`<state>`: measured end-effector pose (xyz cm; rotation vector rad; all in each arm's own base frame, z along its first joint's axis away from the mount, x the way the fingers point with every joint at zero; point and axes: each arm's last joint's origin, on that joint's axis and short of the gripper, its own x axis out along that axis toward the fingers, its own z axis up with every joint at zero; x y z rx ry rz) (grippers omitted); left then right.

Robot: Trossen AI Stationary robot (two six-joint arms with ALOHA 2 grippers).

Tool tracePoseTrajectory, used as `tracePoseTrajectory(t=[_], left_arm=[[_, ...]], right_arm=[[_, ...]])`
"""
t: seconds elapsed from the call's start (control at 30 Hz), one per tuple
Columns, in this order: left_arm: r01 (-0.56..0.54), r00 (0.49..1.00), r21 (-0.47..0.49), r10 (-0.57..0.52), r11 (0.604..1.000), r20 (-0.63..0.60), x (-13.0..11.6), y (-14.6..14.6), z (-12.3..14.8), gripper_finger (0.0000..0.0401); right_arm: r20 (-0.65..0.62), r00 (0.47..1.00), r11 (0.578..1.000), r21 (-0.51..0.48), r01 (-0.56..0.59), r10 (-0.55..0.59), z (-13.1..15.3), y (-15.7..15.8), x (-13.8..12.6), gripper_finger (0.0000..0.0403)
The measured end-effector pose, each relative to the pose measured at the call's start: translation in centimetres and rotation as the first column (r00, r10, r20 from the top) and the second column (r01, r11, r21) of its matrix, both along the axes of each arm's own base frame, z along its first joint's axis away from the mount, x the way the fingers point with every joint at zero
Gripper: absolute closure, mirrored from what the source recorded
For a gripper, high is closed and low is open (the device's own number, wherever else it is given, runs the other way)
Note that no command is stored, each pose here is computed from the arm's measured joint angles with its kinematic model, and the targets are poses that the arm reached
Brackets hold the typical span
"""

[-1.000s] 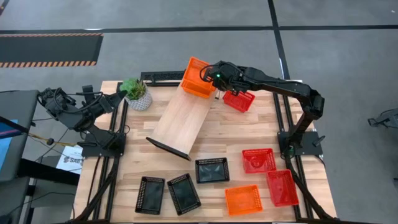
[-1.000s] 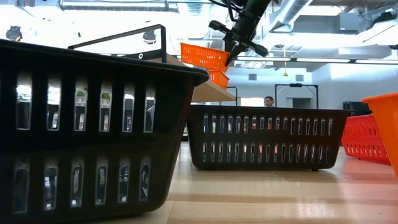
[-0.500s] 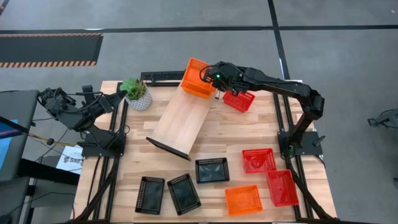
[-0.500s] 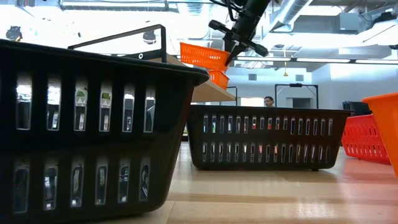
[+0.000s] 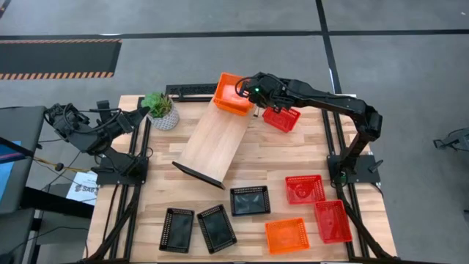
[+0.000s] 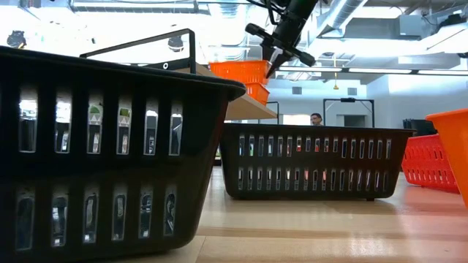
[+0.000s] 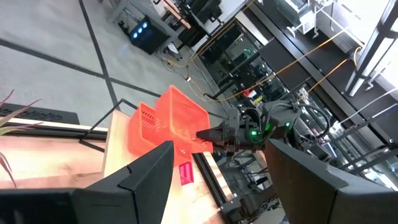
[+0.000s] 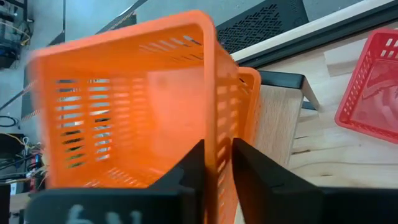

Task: Stack baskets on shelf by color
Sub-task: Stack the top orange bin on top of the orange bin on the shelf

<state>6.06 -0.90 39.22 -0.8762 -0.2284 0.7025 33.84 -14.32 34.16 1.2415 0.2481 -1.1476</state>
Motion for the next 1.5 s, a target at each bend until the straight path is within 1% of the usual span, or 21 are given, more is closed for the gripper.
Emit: tracePoseTrajectory(t=[0.13,0.27,0.47,0.53,0.67,0.8,0.97,1.1,1.2,1.27,1.37,1.43,1.5], left_arm=[[0.000,1.000,-0.001,0.000,1.000,0.001,0.0,0.0,0.0,0.0159],[-0.001,1.000,-0.001,0.001,1.000,0.001,0.0,0.0,0.0,0.0159],[-0.001,1.000,0.000,0.001,1.000,0.001,0.0,0.0,0.0,0.0159],[-0.001,1.000,0.000,0.001,1.000,0.001,0.0,0.0,0.0,0.0159],[-0.001,1.000,-0.001,0.001,1.000,0.001,0.0,0.0,0.0,0.0159],[0.000,1.000,-0.001,0.000,1.000,0.001,0.0,0.0,0.0,0.0159],[0.000,1.000,-0.001,0.000,1.000,0.000,0.0,0.0,0.0,0.0159],[0.000,1.000,0.003,0.000,1.000,-0.003,0.0,0.0,0.0,0.0159],[-0.001,1.000,0.004,0.001,1.000,-0.004,0.0,0.0,0.0,0.0159],[0.000,1.000,0.005,0.000,1.000,-0.004,0.0,0.0,0.0,0.0159],[0.000,1.000,0.004,0.000,1.000,-0.004,0.0,0.0,0.0,0.0159],[0.002,1.000,0.003,-0.002,1.000,-0.004,0.0,0.0,0.0,0.0159],[0.005,1.000,0.002,-0.005,1.000,-0.004,0.0,0.0,0.0,0.0159]], right_arm=[[-0.004,1.000,1.000,-0.008,-0.010,0.010,0.0,0.0,0.0,0.0267],[-0.004,0.999,0.999,-0.030,-0.033,0.033,0.1,-0.1,0.2,0.0239],[0.011,0.999,0.998,-0.034,-0.044,0.044,0.3,-0.1,0.3,0.0219],[0.000,0.997,0.996,-0.037,-0.077,0.077,0.3,0.0,0.3,0.0216],[-0.041,0.987,0.982,-0.098,-0.159,0.156,0.7,0.0,0.2,0.0216],[-0.071,0.973,0.958,-0.172,-0.230,0.221,2.2,0.3,-0.4,0.0221],[-0.096,0.964,0.930,-0.256,-0.263,0.246,3.7,0.4,-1.0,0.0228],[-0.107,0.962,0.928,-0.258,-0.271,0.251,3.6,0.5,-1.0,0.0239],[-0.131,0.954,0.923,-0.248,-0.295,0.270,2.5,0.6,-0.3,0.0247],[-0.171,0.943,0.918,-0.234,-0.320,0.285,1.6,0.4,0.2,0.0252],[-0.184,0.934,0.916,-0.211,-0.341,0.306,1.1,0.4,0.4,0.0260],[-0.174,0.935,0.913,-0.220,-0.344,0.310,1.0,0.5,0.8,0.0265],[-0.189,0.928,0.912,-0.204,-0.356,0.320,0.6,0.6,0.9,0.0269]])
